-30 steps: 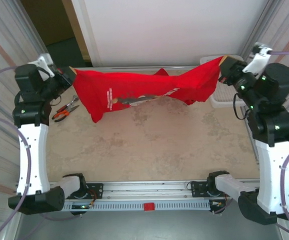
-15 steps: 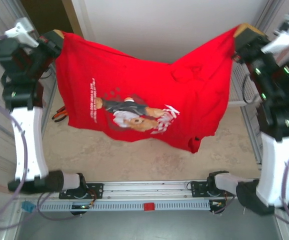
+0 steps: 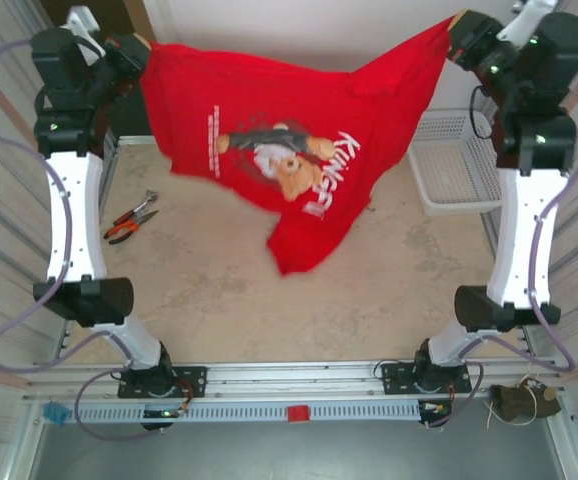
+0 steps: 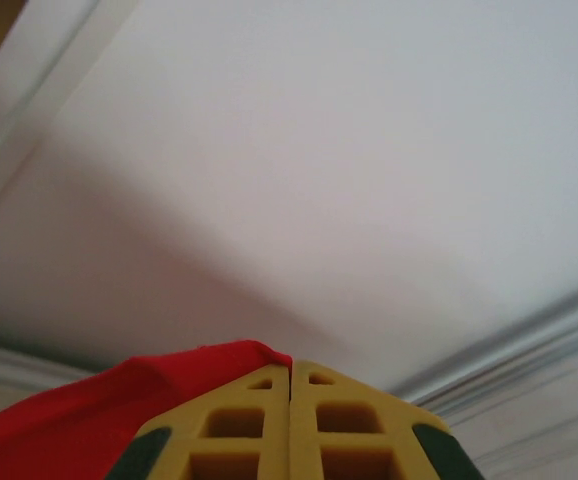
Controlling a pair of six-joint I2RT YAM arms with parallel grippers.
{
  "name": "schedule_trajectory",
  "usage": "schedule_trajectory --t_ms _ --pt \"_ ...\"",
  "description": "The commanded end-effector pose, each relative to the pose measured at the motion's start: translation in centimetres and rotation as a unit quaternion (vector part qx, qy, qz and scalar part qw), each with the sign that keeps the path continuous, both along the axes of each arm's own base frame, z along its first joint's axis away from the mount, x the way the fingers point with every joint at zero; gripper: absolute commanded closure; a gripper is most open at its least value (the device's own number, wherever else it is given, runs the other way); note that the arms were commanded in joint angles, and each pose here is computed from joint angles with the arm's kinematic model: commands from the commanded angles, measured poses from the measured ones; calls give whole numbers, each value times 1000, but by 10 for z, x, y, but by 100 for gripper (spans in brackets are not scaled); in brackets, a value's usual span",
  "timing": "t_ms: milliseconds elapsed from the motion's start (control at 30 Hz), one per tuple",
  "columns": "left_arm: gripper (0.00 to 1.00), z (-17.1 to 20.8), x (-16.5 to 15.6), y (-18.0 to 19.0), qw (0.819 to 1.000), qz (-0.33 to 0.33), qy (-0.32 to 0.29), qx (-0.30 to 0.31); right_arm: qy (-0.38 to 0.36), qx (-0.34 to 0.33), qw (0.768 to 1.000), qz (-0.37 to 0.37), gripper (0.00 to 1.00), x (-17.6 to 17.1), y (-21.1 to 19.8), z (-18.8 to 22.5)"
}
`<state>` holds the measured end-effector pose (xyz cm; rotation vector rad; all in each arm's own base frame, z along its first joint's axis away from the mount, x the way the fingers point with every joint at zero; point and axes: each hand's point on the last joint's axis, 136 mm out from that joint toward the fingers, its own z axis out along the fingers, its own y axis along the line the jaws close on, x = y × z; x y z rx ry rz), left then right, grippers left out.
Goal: Fold the inside-out t-shirt
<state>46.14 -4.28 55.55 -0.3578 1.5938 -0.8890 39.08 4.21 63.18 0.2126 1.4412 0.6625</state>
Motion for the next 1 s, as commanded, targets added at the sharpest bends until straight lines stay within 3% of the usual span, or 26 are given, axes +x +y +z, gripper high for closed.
schedule_trajectory --t_ms 0,300,533,700,967 --pt "100 47 -43 -6 998 -7 -65 1 -77 4 997 11 100 -64 2 47" --pt "100 -11 -77 -15 999 -20 -28 -3 -56 -3 998 3 100 -108 0 3" --pt "100 17 -103 -15 998 -18 -62 4 -102 -18 995 -11 100 -144 -3 31" --pt "100 4 -80 -18 999 -22 -38 16 -72 -23 997 -18 100 -105 -5 18" --pt "100 -77 6 -17 998 -22 42 44 26 -35 998 -35 100 9 -13 -60"
